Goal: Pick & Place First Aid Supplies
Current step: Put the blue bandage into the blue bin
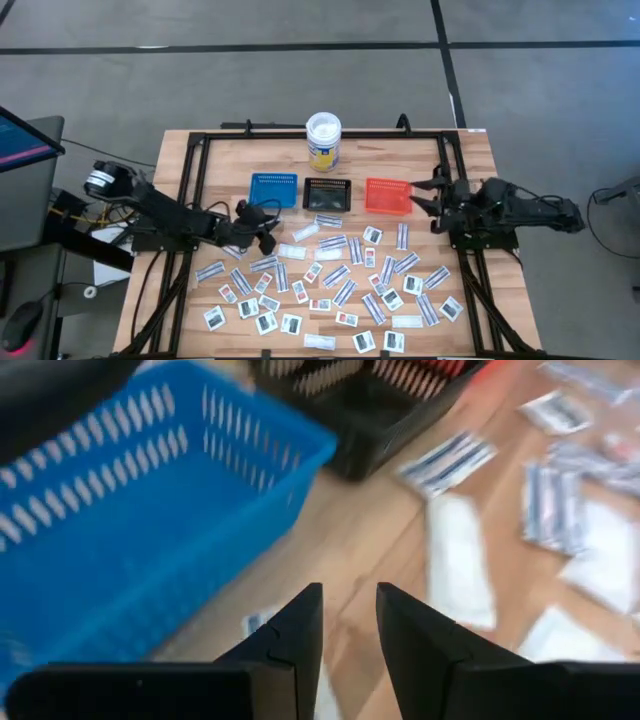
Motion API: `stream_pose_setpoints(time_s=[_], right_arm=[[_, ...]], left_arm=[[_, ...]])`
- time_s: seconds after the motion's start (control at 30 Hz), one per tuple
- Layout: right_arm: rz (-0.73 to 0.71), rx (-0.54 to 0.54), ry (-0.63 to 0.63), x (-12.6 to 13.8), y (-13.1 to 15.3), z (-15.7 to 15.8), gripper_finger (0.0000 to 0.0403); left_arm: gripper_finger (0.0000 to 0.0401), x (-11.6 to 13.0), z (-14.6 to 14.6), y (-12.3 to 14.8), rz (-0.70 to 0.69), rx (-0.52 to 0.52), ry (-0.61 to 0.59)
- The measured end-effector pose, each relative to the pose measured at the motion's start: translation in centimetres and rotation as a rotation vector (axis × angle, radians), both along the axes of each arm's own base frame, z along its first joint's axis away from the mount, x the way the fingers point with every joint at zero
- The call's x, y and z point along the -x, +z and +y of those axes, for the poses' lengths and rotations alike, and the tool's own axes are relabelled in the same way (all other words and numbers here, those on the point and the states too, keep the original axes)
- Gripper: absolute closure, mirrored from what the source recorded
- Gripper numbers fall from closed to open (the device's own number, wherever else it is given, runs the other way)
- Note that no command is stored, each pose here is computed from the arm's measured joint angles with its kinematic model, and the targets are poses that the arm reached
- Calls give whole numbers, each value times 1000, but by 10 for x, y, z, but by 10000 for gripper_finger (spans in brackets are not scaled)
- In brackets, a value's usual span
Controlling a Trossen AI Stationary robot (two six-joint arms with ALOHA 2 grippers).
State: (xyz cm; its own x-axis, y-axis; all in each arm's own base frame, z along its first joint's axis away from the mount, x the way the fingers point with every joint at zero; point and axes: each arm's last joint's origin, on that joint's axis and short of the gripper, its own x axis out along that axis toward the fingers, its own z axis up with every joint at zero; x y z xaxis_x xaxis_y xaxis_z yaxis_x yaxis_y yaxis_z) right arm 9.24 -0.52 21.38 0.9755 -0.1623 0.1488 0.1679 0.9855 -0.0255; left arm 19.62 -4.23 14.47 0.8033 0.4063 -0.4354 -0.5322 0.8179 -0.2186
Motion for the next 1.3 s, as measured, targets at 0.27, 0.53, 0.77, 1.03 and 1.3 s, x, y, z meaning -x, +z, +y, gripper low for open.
stream_pose_setpoints(time_s=[0.27, 0.53, 0.77, 1.03, 1.3], right_arm=[[160, -51, 4, -16, -14, 0, 181], [190, -51, 3, -28, -16, 0, 187], [219, 8, -2, -34, -19, 0, 199], [288, 0, -3, -41, -27, -1, 215], [369, -101, -10, -51, -39, -1, 231]], left_arm=[[304, -4, -1, -24, 90, 53, 32], [304, -5, 0, -34, 121, 4, 78], [344, -5, -1, -38, 147, -15, 71], [391, -6, -2, -28, 130, -32, -13], [393, -21, -7, 6, 44, -151, -80]])
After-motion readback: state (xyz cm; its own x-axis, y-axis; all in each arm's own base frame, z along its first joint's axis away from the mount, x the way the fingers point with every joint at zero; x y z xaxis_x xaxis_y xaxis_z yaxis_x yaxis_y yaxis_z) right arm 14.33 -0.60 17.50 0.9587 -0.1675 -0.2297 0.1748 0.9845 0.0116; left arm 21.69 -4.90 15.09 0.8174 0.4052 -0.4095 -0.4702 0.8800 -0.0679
